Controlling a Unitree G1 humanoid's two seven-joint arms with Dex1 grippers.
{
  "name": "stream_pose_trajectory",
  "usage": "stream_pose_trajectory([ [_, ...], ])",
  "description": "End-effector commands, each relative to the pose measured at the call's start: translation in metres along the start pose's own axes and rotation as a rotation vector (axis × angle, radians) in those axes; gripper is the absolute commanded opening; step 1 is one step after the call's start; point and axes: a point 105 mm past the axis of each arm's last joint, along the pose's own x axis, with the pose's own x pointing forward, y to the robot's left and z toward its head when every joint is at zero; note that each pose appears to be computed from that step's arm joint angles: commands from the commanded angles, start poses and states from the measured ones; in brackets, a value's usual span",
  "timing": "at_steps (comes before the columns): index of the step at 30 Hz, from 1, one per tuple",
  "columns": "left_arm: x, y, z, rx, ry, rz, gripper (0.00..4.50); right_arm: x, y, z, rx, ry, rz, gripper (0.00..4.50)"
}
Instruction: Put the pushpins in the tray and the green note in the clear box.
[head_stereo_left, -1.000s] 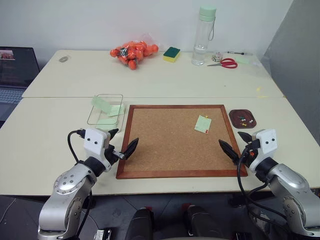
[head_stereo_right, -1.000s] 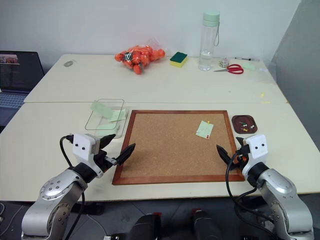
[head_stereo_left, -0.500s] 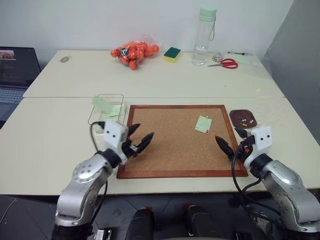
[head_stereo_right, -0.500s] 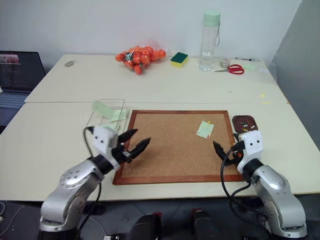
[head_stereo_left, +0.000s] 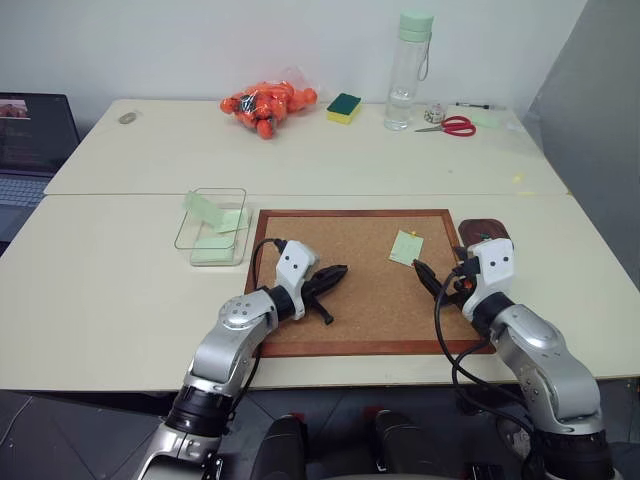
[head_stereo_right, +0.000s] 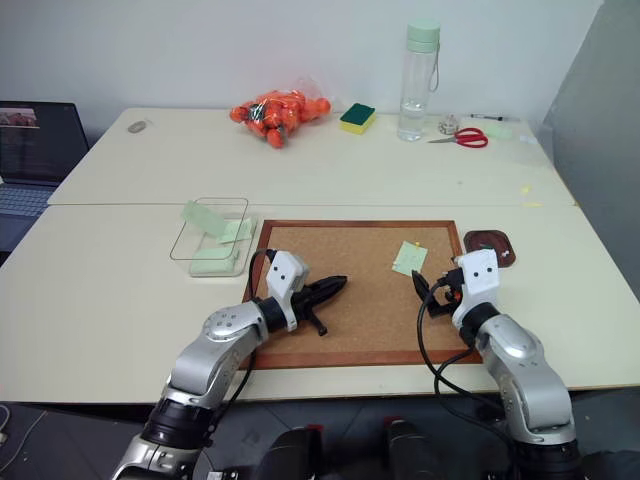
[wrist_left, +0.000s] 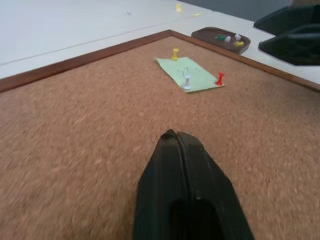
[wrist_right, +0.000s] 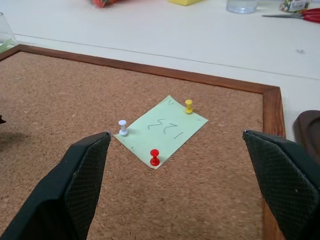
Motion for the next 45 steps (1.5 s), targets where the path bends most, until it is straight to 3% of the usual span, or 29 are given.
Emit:
stream_pose_trajectory([
  [1,0.011,-0.006,0.001,0.021,-0.017,-0.033,0.02,0.007,0.0,0.014,-0.027,-0.056,-0.016,4.5],
  [7,0.021,-0.007,-0.018,0.014,0.047,-0.007,0.02,0.02,0.003,0.013,-0.029,-0.057,-0.023,4.5],
  [11,0.025,-0.009,-0.046,0.03,0.164,0.009,0.02,0.035,-0.003,0.013,-0.02,-0.05,-0.071,4.5],
  [25,0.028,-0.019,-0.038,-0.015,0.109,-0.008,0.02,0.074,-0.018,-0.005,0.018,0.008,-0.097,4.5],
  [28,0.026,-0.018,-0.038,-0.012,0.11,-0.004,0.0,0.079,-0.017,-0.008,0.02,0.008,-0.089,4.06],
  [32,0.025,-0.018,-0.038,-0.01,0.112,-0.003,0.0,0.083,-0.013,-0.009,0.029,-0.007,-0.07,3.06],
  [45,0.022,-0.017,-0.04,-0.003,0.123,0.006,0.0,0.09,-0.017,-0.012,0.034,-0.018,-0.079,0.56],
])
